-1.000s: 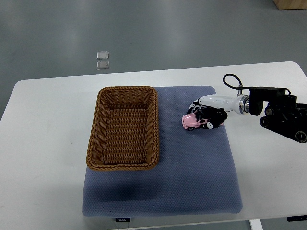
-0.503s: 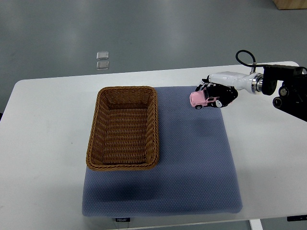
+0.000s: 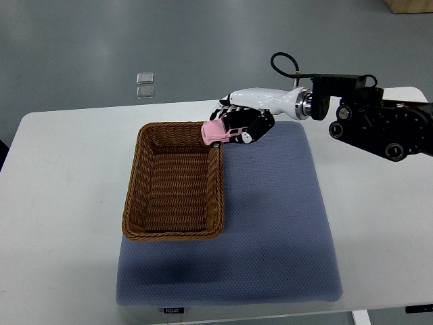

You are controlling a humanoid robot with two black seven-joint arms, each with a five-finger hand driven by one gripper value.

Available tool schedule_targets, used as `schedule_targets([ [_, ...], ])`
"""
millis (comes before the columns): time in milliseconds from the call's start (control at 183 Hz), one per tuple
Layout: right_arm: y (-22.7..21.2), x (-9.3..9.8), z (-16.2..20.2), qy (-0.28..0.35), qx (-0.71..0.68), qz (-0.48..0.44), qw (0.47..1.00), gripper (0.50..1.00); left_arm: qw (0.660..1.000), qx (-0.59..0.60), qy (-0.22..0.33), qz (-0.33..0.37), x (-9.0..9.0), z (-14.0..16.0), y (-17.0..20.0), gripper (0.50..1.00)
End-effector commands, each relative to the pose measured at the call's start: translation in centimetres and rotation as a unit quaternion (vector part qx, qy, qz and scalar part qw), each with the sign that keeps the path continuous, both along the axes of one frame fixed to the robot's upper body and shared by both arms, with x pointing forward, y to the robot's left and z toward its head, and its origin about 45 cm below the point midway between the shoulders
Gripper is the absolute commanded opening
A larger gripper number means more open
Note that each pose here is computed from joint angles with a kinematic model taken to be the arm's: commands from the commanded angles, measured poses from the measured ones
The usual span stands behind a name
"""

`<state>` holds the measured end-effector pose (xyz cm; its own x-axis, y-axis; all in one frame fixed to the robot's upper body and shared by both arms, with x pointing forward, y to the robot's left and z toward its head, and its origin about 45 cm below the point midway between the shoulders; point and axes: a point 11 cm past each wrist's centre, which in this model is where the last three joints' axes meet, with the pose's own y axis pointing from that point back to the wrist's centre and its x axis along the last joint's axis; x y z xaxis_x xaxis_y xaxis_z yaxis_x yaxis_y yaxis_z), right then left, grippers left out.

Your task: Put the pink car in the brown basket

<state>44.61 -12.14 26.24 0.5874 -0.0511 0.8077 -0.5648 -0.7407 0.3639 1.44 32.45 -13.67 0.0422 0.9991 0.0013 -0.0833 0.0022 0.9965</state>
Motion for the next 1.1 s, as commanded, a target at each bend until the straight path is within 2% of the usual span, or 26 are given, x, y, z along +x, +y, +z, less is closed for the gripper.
schedule_targets([
  [0, 2.8, -0.1, -1.0, 0.007, 0.000, 0.013, 1.000, 0.500, 1.000, 0.000, 0.000, 0.000, 0.0, 0.0, 0.0, 1.000],
  [279, 7.9, -1.4, -4.1, 0.012, -0.009, 0.037, 0.999, 0.500, 1.000, -0.002, 0.000, 0.000, 0.0, 0.0, -0.2, 1.000],
  [525, 7.8, -1.8, -6.1, 0.012, -0.014, 0.027, 0.999, 0.504, 1.000, -0.005, 0.000, 0.000, 0.0, 0.0, -0.3, 1.000],
  [541, 7.7, -1.8, -6.1, 0.012, -0.015, 0.025, 1.000, 0.535, 1.000, -0.005, 0.000, 0.000, 0.0, 0.0, -0.3, 1.000],
  [557, 7.7, -1.8, -6.2, 0.013, -0.015, 0.024, 1.000, 0.545, 1.000, -0.004, 0.000, 0.000, 0.0, 0.0, -0.3, 1.000],
  [568, 7.5, -1.7, -6.3, 0.014, -0.015, 0.021, 1.000, 0.582, 1.000, -0.004, 0.000, 0.000, 0.0, 0.0, -0.3, 1.000],
  [585, 7.5, -1.7, -6.4, 0.014, -0.015, 0.021, 1.000, 0.607, 1.000, -0.004, 0.000, 0.000, 0.0, 0.0, -0.3, 1.000],
  [590, 7.4, -1.7, -6.5, 0.015, -0.016, 0.020, 1.000, 0.639, 1.000, -0.003, 0.000, 0.000, 0.0, 0.0, -0.2, 1.000],
  [596, 7.4, -1.7, -6.5, 0.015, -0.016, 0.020, 1.000, 0.639, 1.000, -0.003, 0.000, 0.000, 0.0, 0.0, -0.2, 1.000],
  [601, 7.4, -1.8, -6.6, 0.016, -0.016, 0.020, 1.000, 0.676, 1.000, -0.003, 0.000, 0.000, 0.0, 0.0, -0.2, 1.000],
  [607, 7.4, -1.8, -6.6, 0.016, -0.016, 0.020, 1.000, 0.676, 1.000, -0.003, 0.000, 0.000, 0.0, 0.0, -0.2, 1.000],
  [612, 7.4, -1.8, -6.6, 0.016, -0.014, 0.020, 1.000, 0.717, 1.000, -0.003, 0.000, 0.000, 0.0, 0.0, -0.2, 1.000],
  [617, 7.4, -1.8, -6.6, 0.016, -0.014, 0.020, 1.000, 0.717, 1.000, -0.003, 0.000, 0.000, 0.0, 0.0, -0.2, 1.000],
  [623, 7.5, -1.8, -6.6, 0.016, -0.013, 0.021, 1.000, 0.753, 1.000, -0.002, 0.000, 0.000, 0.0, 0.0, -0.2, 1.000],
  [628, 7.5, -1.8, -6.6, 0.016, -0.013, 0.021, 1.000, 0.754, 1.000, -0.002, 0.000, 0.000, 0.0, 0.0, -0.2, 1.000],
  [634, 7.4, -1.9, -6.7, 0.017, -0.013, 0.020, 1.000, 0.786, 1.000, -0.002, 0.000, 0.000, 0.0, 0.0, -0.2, 1.000],
  [678, 7.5, -1.8, -6.6, 0.015, -0.010, 0.021, 1.000, 0.848, 1.000, -0.002, 0.000, 0.000, 0.0, 0.0, -0.1, 1.000],
  [727, 7.5, -1.8, -6.5, 0.014, -0.009, 0.021, 1.000, 0.864, 1.000, -0.002, 0.000, 0.000, 0.0, 0.0, -0.1, 1.000],
  [770, 7.5, -1.8, -6.5, 0.014, -0.008, 0.020, 1.000, 0.901, 1.000, -0.002, -0.001, 0.000, 0.0, 0.0, -0.1, 1.000],
  [934, 7.7, -1.4, -5.6, 0.012, 0.012, 0.013, 1.000, 0.907, 1.000, -0.002, 0.000, 0.000, 0.0, 0.0, -0.1, 1.000],
  [1038, 8.2, 0.0, -2.4, 0.015, 0.085, -0.019, 0.996, 0.907, 1.000, -0.001, 0.000, 0.000, 0.0, 0.0, -0.1, 1.000],
  [1093, 6.5, 1.4, -0.3, 0.017, 0.134, -0.054, 0.989, 0.907, 1.000, 0.000, 0.000, 0.000, 0.0, 0.0, 0.0, 1.000],
])
